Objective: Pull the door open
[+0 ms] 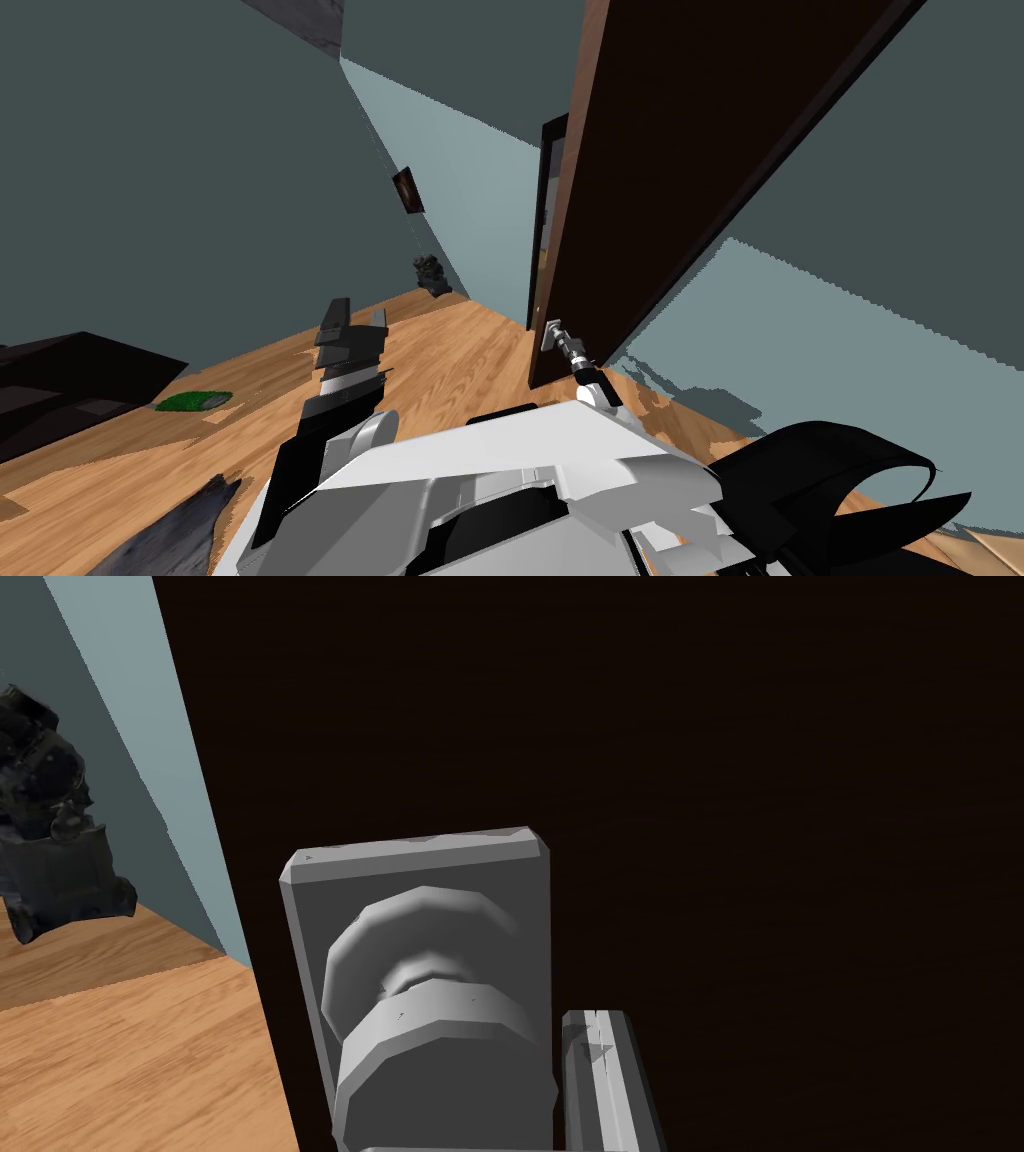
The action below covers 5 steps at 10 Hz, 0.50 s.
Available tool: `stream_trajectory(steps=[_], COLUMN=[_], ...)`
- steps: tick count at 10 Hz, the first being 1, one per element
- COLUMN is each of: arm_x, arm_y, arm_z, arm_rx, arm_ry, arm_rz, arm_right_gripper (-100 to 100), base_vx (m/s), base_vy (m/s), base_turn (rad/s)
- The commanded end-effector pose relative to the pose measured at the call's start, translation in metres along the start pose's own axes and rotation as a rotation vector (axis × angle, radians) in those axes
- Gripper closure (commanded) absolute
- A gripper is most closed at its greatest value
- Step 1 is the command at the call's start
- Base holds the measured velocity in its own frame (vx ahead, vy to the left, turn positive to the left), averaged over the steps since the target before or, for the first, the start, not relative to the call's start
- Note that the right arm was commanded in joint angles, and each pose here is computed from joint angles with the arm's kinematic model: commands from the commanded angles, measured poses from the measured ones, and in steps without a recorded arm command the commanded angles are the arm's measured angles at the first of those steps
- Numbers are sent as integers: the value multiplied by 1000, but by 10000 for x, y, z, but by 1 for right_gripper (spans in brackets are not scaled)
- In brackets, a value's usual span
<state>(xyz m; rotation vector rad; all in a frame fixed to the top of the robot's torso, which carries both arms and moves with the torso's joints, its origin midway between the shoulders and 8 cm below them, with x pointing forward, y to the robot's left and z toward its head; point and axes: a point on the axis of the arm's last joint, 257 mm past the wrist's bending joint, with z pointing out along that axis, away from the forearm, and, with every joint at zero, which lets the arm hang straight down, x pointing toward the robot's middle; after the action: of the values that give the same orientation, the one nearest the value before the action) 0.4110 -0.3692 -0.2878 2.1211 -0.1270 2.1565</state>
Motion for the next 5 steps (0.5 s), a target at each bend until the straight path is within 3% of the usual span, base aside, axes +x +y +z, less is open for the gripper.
stream_trajectory(steps=[1, 5], arm_x=[-87, -85], arm_y=[-195, -213], arm_z=[-44, -48], arm_rx=[29, 34], arm_ry=[-20, -19], arm_rz=[17, 18], arm_right_gripper=[-100, -100], base_vx=[-1, -20], base_vy=[-6, -10], base_turn=[-17, 9])
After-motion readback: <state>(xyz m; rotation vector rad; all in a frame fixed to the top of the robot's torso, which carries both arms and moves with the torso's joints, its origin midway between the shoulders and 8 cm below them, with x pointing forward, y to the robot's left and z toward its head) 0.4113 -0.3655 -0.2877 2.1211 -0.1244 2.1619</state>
